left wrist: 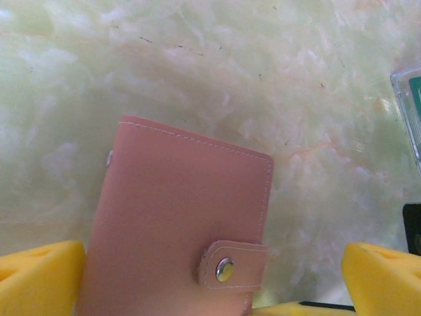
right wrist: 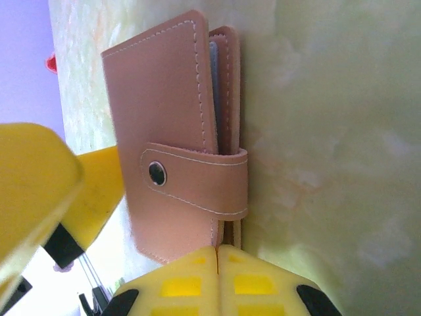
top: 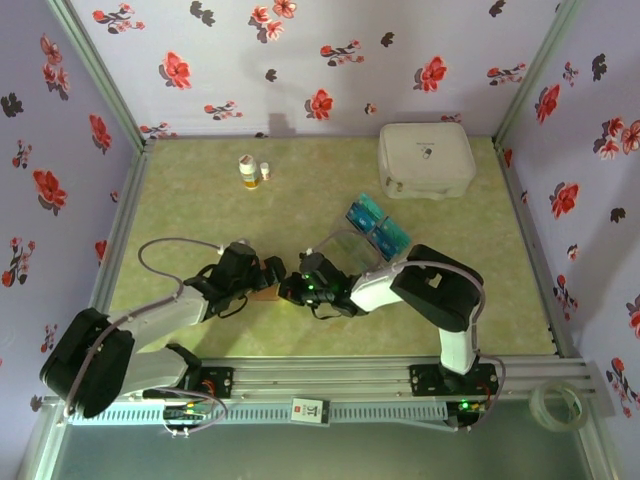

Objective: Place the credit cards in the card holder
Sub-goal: Pick up the card holder from the center of the table, then pass the card holder.

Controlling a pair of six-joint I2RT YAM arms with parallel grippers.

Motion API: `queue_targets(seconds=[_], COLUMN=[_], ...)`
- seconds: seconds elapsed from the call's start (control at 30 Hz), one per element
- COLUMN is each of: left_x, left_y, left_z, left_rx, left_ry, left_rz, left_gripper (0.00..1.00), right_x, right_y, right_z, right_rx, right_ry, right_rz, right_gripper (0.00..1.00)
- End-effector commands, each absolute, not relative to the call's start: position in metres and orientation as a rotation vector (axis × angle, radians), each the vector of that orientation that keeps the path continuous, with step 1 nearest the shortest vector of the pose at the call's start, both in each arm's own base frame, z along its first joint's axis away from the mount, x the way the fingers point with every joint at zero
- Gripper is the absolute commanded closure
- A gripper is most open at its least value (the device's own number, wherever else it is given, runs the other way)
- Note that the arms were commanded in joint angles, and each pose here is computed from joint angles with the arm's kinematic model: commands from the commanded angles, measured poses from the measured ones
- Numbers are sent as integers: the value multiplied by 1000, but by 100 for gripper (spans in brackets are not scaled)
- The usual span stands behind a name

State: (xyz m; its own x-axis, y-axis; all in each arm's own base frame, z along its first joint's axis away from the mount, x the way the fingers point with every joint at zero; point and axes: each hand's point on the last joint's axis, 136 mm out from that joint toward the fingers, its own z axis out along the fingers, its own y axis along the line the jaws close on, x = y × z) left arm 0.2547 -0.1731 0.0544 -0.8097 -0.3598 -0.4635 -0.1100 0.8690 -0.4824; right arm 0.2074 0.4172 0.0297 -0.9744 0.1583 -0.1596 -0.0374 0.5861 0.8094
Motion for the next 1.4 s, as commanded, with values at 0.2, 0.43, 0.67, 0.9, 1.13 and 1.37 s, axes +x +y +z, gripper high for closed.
queue_targets(seconds=[0.2,0.43,0.67,0.9,1.13,1.37], left_x=[288,307,322,336,347,351], left_y=[-156,-146,-156,-180,-193,-205], left_z=[118,127,133,155,180,191], left_rx=[-306,-349,-408,-488,-534,-543], left_ry=[2380,2392,2368,2246,2123,2064], left_rz=[-544,-641,-825,-1106,-1283,-1394], left_gripper=[0,0,0,0,3,10], right_x=[217,230,241,248,257,266], right_y=[385,364,359,365,375,389], right_z=[75,106,148,193,229,236], right_rx=[0,-64,-102,-117,-114,-95], right_ry=[2516,2471,2380,2271,2172,2127], right_rz=[1353,1318,1374,1452,1524,1595], right_gripper=[100,100,100,100,100,100])
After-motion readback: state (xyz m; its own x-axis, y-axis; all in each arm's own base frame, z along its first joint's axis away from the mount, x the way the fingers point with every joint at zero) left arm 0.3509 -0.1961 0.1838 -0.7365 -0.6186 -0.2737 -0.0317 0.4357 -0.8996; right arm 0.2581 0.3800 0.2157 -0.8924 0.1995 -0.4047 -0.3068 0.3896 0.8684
